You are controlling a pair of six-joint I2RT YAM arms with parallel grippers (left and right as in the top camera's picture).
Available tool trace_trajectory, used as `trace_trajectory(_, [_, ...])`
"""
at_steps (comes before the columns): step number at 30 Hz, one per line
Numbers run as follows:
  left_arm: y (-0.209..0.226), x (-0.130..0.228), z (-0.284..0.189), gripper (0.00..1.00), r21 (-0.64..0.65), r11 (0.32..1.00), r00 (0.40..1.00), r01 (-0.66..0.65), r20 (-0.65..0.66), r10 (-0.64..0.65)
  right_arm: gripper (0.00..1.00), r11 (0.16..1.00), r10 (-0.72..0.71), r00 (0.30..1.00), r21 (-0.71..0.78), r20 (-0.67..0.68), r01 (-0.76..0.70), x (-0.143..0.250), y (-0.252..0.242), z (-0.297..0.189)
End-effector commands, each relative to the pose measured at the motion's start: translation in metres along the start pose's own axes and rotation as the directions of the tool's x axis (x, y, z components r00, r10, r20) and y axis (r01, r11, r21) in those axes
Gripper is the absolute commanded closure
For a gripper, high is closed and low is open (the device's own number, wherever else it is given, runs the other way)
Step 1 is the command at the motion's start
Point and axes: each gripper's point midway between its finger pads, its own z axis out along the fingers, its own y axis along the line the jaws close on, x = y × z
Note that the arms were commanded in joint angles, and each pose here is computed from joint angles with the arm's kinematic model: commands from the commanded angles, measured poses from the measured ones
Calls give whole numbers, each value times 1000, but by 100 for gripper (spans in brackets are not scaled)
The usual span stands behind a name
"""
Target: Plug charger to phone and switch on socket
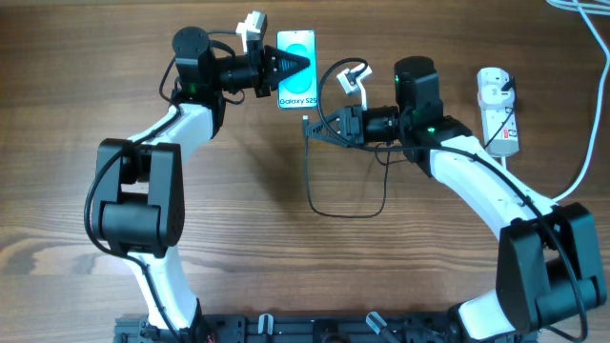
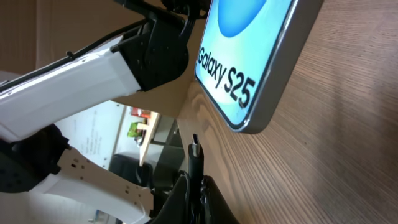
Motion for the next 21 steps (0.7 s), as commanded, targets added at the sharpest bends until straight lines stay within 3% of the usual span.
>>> trace_trajectory(1, [-7, -1, 5, 96, 9, 999, 999, -47, -9, 48, 96, 999, 50, 998, -13, -23, -51, 4, -10, 4])
trace_trajectory(21, [-7, 1, 13, 96, 10, 999, 999, -48, -10, 49, 96, 995, 42, 997, -86, -57, -47, 6, 0, 6])
